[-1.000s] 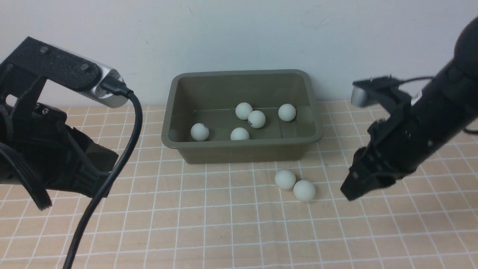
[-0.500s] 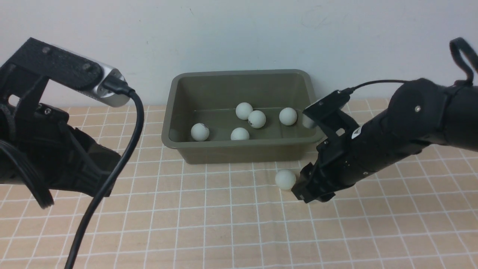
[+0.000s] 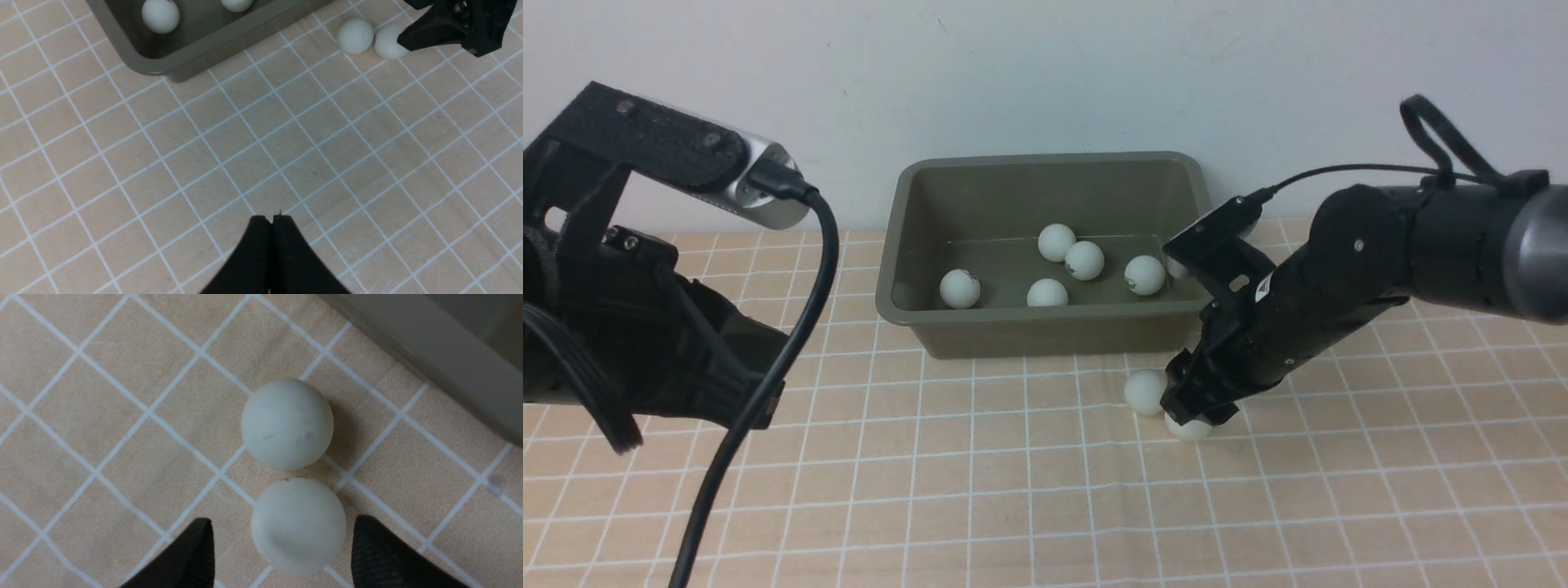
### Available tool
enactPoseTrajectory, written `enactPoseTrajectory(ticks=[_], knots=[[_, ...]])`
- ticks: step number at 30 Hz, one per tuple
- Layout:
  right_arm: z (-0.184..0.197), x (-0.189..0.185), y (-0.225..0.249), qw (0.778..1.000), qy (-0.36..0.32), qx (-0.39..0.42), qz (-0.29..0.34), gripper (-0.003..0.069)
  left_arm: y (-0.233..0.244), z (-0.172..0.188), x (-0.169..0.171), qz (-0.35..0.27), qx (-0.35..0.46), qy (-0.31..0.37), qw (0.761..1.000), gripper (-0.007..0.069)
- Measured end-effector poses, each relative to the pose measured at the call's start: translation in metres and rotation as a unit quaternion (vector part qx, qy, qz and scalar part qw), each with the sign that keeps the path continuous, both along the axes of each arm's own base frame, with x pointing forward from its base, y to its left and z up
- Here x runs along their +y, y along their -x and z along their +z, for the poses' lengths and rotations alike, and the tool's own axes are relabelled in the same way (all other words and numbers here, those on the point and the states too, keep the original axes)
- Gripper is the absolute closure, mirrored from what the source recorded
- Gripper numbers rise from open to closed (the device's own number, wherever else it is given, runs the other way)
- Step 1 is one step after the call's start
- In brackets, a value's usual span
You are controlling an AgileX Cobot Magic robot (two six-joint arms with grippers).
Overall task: Put the table tennis balls into the box on the light coffee tablecloth.
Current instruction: 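Reach for and grasp a ping pong ball on the table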
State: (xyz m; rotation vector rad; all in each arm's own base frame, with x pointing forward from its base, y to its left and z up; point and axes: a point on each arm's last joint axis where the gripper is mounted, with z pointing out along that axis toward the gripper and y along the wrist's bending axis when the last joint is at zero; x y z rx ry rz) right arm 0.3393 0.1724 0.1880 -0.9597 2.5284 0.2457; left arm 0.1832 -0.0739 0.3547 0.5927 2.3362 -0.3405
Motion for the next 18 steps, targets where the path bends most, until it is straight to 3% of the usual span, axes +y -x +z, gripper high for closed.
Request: enactPoseTrajectory(ticks=[12,16,18], knots=[[-0.044,0.003,-0.011,0.999,0.027,0.026,0.002,0.0265,0.000,0.000,0.000,0.000,0.000,0.000,1.000,0.0694],[-0.038,0.001,-0.010,0.999,0.038,0.025,0.014,0.0293,0.000,0.000,0.000,0.000,0.000,0.000,1.000,0.0694],[-0.015,-0.001,-0.008,0.998,0.053,0.020,0.033,0.0293,0.000,0.000,0.000,0.000,0.000,0.000,1.000,0.0694]])
